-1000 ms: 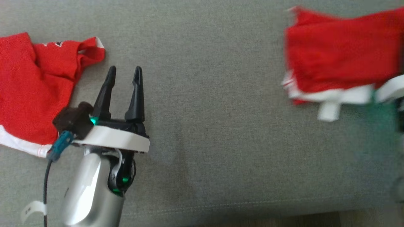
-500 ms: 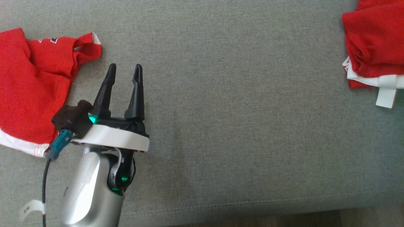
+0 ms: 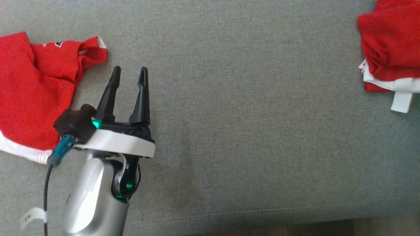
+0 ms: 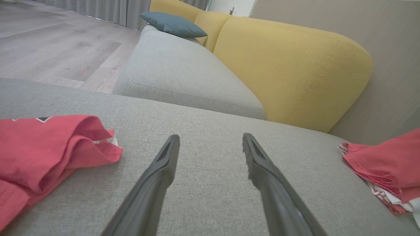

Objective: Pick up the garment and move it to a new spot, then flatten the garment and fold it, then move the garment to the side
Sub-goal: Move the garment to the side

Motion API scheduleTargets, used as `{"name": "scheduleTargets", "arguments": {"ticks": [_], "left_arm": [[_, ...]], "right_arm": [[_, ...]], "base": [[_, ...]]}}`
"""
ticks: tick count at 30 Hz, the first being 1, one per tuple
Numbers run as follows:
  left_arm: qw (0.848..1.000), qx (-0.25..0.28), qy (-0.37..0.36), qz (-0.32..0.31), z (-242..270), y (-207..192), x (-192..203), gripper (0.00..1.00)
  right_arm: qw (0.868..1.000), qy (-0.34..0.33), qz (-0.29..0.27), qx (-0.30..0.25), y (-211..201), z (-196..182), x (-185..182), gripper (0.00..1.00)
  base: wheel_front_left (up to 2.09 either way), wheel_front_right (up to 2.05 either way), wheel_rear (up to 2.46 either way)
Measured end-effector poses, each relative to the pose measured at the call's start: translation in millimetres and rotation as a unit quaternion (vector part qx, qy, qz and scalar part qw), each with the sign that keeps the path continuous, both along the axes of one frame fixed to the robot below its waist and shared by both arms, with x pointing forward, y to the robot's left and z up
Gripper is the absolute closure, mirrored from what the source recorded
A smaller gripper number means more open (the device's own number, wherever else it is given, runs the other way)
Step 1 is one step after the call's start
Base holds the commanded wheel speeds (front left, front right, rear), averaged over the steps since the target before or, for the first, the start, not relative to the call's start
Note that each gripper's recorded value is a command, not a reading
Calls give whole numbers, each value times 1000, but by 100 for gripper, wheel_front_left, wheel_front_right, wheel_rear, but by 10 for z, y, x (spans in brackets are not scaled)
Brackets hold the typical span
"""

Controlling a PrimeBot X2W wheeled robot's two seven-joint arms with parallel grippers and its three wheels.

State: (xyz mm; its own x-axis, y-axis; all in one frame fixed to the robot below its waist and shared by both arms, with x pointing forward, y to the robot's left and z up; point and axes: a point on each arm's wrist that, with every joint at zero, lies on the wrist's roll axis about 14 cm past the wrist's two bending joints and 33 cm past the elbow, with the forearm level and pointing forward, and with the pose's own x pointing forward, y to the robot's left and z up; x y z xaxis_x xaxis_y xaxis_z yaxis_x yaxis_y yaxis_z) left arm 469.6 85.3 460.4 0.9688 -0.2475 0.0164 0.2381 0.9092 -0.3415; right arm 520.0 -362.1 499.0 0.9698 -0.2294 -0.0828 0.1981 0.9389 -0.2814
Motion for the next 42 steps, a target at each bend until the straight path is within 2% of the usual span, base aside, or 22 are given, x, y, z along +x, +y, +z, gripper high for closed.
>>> {"name": "scheduleTargets", "arguments": {"ticks": [8,14,26,36,42], "left_arm": [[1000,0,-9,-2,87,-15,-17,0],[1000,0,-25,-3,237,-24,-74,0],[998,-3,-58,24,580,126,-369,0],[997,0,-60,53,638,336,-765,0],[996,6,-60,60,633,390,-934,0]], "right_arm": [[998,-52,20,-9,121,274,8,0],[993,-97,69,18,615,447,-22,0],[980,-115,138,91,1453,406,-511,0],[971,-106,161,142,1862,269,-976,0],[970,-86,164,159,1955,97,-1259,0]], "base": [[0,0,0],[0,0,0],[0,0,0],[0,0,0],[0,0,0]]}}
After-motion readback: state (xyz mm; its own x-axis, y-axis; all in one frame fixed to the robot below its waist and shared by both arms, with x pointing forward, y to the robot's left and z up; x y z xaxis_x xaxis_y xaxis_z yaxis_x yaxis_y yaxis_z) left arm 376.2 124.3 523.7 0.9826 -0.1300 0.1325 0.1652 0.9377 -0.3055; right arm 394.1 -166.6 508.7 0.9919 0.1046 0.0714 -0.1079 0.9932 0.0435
